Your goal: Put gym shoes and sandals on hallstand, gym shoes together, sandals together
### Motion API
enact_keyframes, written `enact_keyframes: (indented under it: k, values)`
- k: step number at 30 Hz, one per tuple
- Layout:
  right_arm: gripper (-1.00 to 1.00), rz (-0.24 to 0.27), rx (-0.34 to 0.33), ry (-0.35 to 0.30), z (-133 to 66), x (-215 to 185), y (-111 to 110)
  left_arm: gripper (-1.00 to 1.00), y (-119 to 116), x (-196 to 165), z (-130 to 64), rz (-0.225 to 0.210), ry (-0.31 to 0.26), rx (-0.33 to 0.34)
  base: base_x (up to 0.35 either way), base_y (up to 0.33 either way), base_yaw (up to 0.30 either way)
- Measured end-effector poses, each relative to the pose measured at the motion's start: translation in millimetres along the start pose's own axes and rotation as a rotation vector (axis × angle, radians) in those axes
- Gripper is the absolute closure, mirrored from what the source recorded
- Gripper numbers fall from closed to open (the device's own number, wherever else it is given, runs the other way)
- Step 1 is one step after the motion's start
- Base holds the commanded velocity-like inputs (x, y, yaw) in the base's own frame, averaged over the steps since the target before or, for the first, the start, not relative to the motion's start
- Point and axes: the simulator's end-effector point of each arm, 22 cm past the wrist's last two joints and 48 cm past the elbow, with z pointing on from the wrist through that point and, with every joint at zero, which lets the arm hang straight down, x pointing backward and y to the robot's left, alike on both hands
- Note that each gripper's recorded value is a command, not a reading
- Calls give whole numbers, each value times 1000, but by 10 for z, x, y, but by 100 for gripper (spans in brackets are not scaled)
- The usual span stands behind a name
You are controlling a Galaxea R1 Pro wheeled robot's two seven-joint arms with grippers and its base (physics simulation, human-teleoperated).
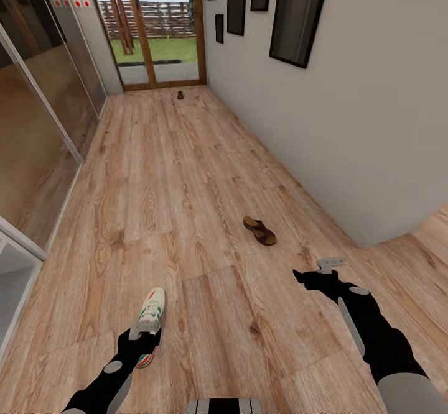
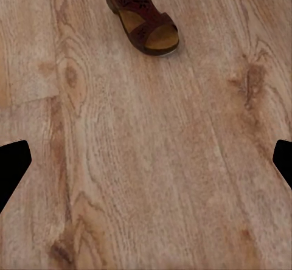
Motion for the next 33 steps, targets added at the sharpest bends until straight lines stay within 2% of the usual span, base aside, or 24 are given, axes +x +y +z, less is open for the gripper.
enact_keyframes:
  k: [20, 24, 33]
  values:
    - [-100, 2, -2, 29, 316, 567, -8, -100, 40, 512, 323, 3, 25, -9, 0, 0, 2]
    - [-100, 4, -2, 52, 382, 695, -11, -100, 42, 635, 356, 4, 47, -10, 0, 0, 56]
    - [-100, 5, -3, 60, 406, 744, -11, -100, 50, 678, 368, 5, 55, -11, 0, 0, 97]
